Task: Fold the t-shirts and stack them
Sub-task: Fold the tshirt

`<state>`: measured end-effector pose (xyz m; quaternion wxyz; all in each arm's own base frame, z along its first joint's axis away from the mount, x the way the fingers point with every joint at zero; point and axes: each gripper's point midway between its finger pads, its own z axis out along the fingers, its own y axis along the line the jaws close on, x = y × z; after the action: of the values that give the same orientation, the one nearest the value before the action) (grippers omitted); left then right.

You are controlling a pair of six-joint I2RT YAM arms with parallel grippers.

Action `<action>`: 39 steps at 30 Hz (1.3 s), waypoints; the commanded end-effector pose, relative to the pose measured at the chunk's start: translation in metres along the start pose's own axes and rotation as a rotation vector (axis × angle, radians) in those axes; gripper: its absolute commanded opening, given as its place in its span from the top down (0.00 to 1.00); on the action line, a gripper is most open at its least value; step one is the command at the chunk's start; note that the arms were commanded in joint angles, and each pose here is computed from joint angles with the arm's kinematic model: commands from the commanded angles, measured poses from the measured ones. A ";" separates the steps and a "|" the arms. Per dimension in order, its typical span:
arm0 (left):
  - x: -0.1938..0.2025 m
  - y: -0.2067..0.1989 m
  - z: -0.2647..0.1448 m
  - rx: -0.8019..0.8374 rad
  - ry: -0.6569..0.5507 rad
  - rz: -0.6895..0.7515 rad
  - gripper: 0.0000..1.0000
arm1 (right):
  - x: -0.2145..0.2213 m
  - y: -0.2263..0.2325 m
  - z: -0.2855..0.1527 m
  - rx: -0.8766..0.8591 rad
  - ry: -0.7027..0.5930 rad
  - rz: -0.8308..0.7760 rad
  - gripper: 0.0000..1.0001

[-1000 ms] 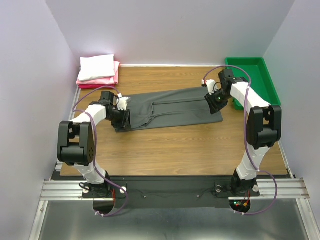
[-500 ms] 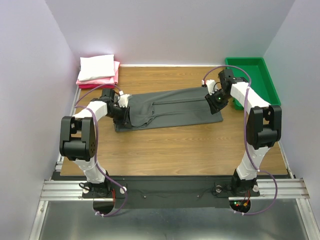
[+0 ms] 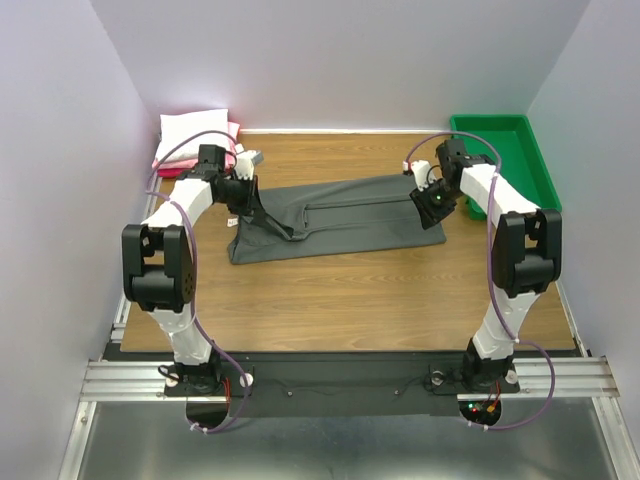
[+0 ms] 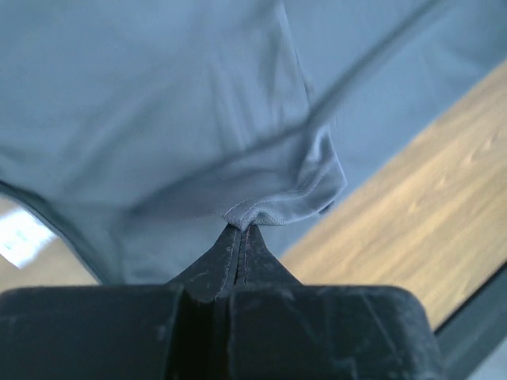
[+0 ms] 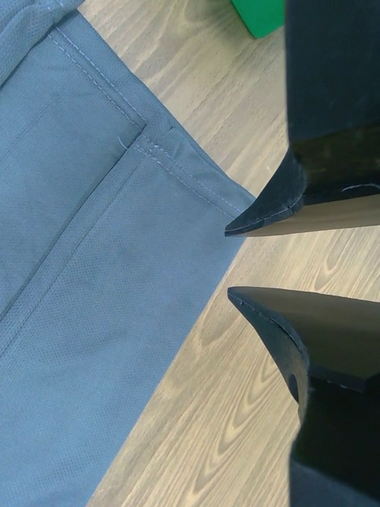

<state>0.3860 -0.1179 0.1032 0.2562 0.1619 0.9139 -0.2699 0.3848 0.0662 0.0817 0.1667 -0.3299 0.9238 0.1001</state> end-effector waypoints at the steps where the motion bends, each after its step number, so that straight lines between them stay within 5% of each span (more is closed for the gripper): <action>1: -0.030 0.011 0.004 0.016 -0.063 -0.012 1.00 | 0.003 -0.005 0.004 0.003 0.011 -0.004 0.63; 6: -0.050 0.029 0.013 0.030 -0.105 -0.065 0.99 | 0.006 -0.007 0.007 0.006 0.024 -0.011 0.62; 18: -0.086 0.042 0.000 0.062 -0.269 -0.089 0.63 | 0.001 -0.008 0.008 0.001 0.014 -0.006 0.63; 25: -0.043 0.020 -0.022 0.081 -0.216 -0.011 0.69 | 0.001 -0.004 0.004 -0.007 0.002 -0.009 0.63; 31: 0.009 0.002 0.000 0.110 -0.108 -0.051 0.75 | 0.000 -0.001 0.009 -0.029 0.000 0.009 0.65; 39: -0.001 -0.030 0.042 0.148 -0.066 0.000 0.76 | 0.000 -0.004 0.014 -0.029 0.009 0.016 0.66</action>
<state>0.3728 -0.1485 0.0779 0.2561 0.1564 0.8913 -0.3399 0.3834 0.0670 0.0673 0.1491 -0.3315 0.9254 0.1074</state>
